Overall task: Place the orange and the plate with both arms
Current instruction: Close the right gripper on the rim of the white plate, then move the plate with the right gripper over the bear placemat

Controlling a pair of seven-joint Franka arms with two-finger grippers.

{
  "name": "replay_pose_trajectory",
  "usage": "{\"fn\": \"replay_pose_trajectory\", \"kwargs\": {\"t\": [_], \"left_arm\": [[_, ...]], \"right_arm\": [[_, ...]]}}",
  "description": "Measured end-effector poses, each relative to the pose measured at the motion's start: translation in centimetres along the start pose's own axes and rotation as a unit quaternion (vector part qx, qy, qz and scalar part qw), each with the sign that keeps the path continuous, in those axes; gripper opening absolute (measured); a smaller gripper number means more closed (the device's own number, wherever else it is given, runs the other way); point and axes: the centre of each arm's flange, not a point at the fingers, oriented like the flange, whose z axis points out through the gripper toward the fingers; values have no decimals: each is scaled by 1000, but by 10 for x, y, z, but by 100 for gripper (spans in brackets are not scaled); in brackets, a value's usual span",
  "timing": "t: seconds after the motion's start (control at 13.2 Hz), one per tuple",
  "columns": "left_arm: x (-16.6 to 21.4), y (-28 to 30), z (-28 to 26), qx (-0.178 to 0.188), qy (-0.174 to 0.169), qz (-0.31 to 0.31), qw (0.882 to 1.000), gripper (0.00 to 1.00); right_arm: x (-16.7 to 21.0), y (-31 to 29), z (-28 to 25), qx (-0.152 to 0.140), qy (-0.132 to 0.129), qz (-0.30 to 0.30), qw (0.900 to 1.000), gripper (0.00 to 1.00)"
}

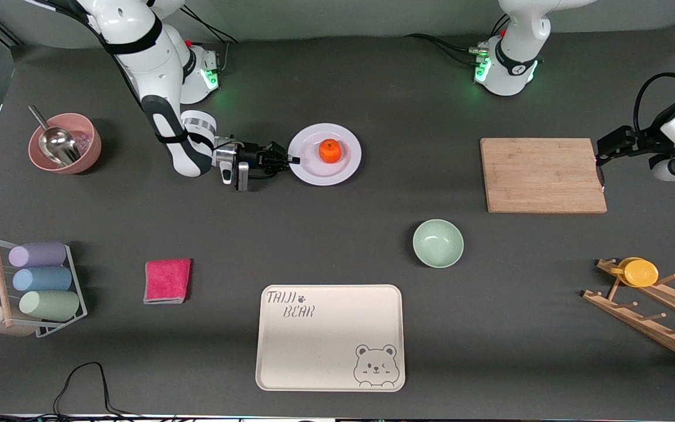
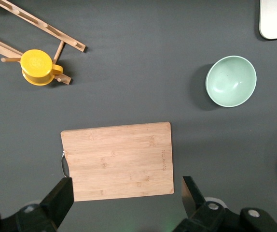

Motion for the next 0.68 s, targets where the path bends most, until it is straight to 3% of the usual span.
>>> {"fn": "replay_pose_trajectory", "kwargs": {"t": [0.23, 0.45, 0.68], "left_arm": [[0, 1, 2, -1, -2, 1, 1000, 100], [0, 4, 2, -1, -1, 3, 1000, 100], [1, 5, 2, -4, 4, 2, 1000, 100]], "right_arm": [[0, 0, 1, 4, 3, 5, 1000, 5], [0, -2, 6, 27, 8, 60, 998, 5], [32, -9, 8, 49, 26, 99, 994, 5]]}}
